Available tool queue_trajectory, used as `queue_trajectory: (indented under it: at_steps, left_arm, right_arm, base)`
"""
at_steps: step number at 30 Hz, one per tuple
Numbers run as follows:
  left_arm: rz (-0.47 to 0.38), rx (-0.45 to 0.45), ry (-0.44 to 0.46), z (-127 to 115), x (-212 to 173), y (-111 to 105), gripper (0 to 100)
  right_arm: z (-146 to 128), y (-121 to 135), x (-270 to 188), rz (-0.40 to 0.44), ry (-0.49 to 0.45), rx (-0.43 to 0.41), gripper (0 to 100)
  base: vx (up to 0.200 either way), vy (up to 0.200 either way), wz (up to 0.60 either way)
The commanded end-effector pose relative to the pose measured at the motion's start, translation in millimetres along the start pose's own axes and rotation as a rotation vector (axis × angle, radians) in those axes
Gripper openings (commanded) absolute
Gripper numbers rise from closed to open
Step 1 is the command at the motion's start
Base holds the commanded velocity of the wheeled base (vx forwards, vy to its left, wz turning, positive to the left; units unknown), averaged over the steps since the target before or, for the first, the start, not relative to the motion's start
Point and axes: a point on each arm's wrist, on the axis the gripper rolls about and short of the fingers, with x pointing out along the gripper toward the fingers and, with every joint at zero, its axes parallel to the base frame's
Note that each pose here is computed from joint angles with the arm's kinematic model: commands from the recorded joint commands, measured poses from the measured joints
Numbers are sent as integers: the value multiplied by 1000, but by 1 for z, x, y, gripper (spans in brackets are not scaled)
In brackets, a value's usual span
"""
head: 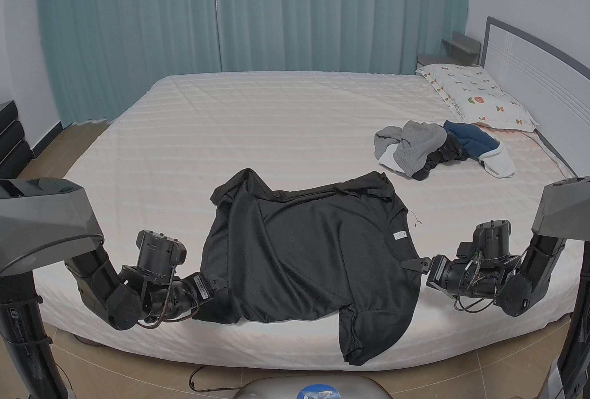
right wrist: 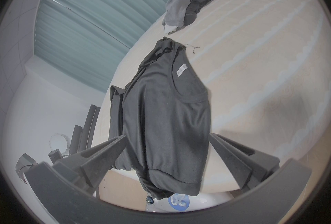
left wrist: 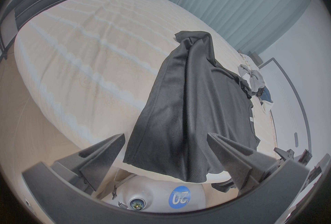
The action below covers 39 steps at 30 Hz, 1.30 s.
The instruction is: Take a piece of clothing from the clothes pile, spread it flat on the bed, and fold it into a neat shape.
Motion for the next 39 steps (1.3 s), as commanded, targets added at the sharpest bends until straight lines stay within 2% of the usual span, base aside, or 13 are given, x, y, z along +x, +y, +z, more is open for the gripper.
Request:
queue_trajectory:
  at_steps: [1, 8, 11, 14, 20, 32, 33, 39]
  left_arm:
    - [27, -33, 20, -6, 1, 7, 100]
    - [23, -59, 24, -12, 2, 13, 100]
    - [22, -90, 20, -18, 6, 16, 100]
    - [-5, -80, -1, -19, 11, 13, 100]
    - [2, -70, 5, -25, 17, 13, 100]
    - [12, -76, -12, -22, 20, 14, 100]
    - [13, -77, -13, -22, 20, 14, 0]
    - [27, -83, -12, -23, 18, 18, 0]
  right_arm:
    - [-3, 16, 0, 6, 7, -28, 100]
    - [-19, 5, -11, -25, 39, 8, 100]
    - [-22, 2, -16, -11, 37, 13, 100]
    - [-30, -2, -16, 3, 70, 13, 100]
    - [-31, -10, -8, -7, 73, 23, 100]
    - [-32, -8, -8, -3, 78, 19, 100]
    - [-33, -8, -8, -4, 78, 18, 100]
    - [-32, -8, -9, -3, 77, 18, 100]
  base:
    - [0, 0, 0]
    - [0, 0, 0]
    - [0, 0, 0]
    - [0, 0, 0]
    - [0, 0, 0]
    - [0, 0, 0]
    - [0, 0, 0]
    - [0, 0, 0]
